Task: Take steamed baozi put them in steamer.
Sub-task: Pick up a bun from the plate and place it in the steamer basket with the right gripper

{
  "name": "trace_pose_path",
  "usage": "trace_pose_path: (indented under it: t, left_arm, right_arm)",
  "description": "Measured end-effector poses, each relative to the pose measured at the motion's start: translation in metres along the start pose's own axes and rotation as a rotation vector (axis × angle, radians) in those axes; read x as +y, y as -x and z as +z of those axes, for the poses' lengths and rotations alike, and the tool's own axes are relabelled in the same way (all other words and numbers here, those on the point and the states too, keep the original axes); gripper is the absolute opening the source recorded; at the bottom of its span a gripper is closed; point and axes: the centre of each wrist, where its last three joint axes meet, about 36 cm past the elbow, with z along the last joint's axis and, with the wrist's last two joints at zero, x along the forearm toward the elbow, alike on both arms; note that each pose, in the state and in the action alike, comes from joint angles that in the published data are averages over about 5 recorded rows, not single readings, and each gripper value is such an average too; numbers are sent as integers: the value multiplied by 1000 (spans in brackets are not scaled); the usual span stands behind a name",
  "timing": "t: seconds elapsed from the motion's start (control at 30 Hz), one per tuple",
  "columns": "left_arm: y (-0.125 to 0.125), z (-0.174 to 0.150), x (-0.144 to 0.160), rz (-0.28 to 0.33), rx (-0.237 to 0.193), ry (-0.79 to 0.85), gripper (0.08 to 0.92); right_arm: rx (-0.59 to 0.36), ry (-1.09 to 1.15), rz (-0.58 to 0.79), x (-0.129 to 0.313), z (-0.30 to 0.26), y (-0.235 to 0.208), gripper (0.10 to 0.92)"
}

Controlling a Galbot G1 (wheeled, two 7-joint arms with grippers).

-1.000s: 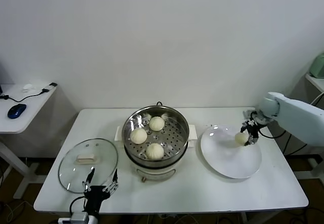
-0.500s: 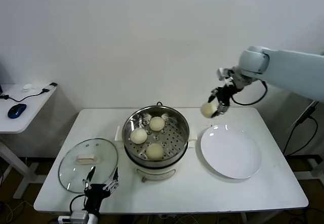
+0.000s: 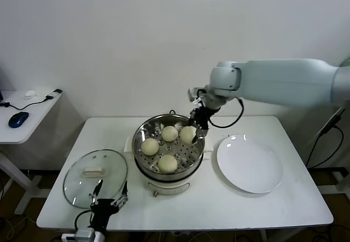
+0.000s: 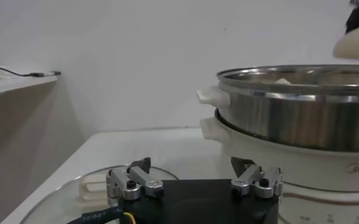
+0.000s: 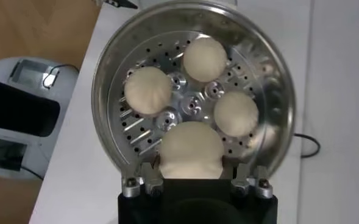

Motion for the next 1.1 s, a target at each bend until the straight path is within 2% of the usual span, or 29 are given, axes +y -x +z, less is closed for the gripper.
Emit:
trace_pose_path:
  t: [0.47, 0.63, 0.77, 1.1]
  left_arm:
    - [4, 0, 2, -4, -3, -5, 823]
    - [5, 0, 2, -7, -5, -7, 823]
    - [6, 0, 3, -9, -6, -6, 823]
    - [6, -2, 4, 0, -12, 0, 823]
  right_arm:
    - [61, -21, -30, -6, -1, 67, 680]
    - [49, -25, -26, -9, -4, 77, 747]
    - [25, -30, -20, -14, -4, 75, 813]
    - [-99, -40, -38, -28, 1, 31, 823]
